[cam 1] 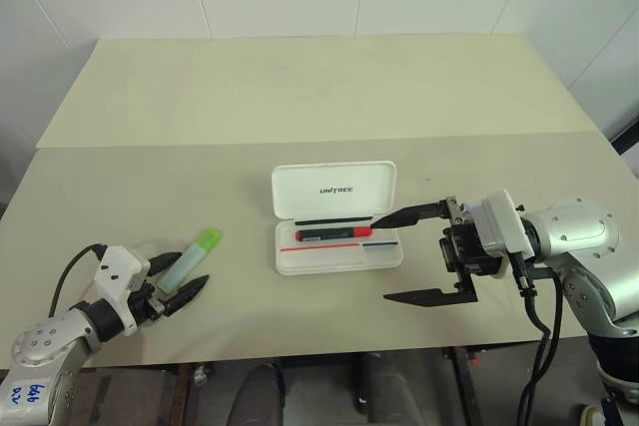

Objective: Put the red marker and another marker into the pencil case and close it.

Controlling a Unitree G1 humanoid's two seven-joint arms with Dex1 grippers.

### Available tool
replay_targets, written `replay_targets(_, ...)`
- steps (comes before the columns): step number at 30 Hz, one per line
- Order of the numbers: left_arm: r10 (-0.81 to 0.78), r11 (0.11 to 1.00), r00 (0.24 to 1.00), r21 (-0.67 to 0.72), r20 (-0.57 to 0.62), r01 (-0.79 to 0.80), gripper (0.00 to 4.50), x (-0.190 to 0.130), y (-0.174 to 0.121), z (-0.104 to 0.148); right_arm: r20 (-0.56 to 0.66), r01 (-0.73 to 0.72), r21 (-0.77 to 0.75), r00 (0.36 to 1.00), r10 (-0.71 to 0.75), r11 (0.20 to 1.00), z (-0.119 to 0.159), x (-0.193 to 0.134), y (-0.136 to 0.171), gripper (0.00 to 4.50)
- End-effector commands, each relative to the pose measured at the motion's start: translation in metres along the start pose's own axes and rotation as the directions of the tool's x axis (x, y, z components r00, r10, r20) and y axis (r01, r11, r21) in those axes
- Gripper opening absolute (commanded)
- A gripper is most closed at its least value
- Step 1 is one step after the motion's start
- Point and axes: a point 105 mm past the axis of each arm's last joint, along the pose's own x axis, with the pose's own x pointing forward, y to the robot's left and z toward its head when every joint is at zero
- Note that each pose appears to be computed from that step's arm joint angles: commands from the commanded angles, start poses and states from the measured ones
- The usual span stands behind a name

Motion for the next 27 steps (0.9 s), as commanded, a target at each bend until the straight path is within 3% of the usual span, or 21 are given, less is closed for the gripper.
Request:
replay_targets(1,0.027,1.0,1.0,0.002,-0.014,-0.027,2.12,0.0,0.003,-0.004,0.002,0.015,-0.049,1.0,-0.015,0.999,0.008,-0.003,0.0,4.5)
replay_targets(4,0.028,1.0,0.999,0.005,-0.019,-0.028,1.13,0.001,0.003,-0.005,0.0,0.021,-0.049,1.0,-0.021,0.999,0.007,-0.003,-0.001,4.5)
replay_targets(13,-0.045,0.999,0.999,0.03,0.03,0.044,1.14,0.008,-0.007,0.004,-0.041,0.072,-0.014,0.997,-0.073,0.997,-0.008,-0.015,-0.003,4.5)
replay_targets(19,-0.162,0.983,0.971,0.114,0.178,0.143,1.14,0.011,-0.021,0.041,-0.106,0.159,0.015,0.982,-0.156,0.987,-0.026,-0.036,-0.007,4.5)
replay_targets(27,-0.451,0.871,0.879,0.287,0.152,0.398,1.14,0.019,-0.05,0.078,-0.228,0.323,0.059,0.926,-0.302,0.945,-0.053,-0.079,0.001,4.5)
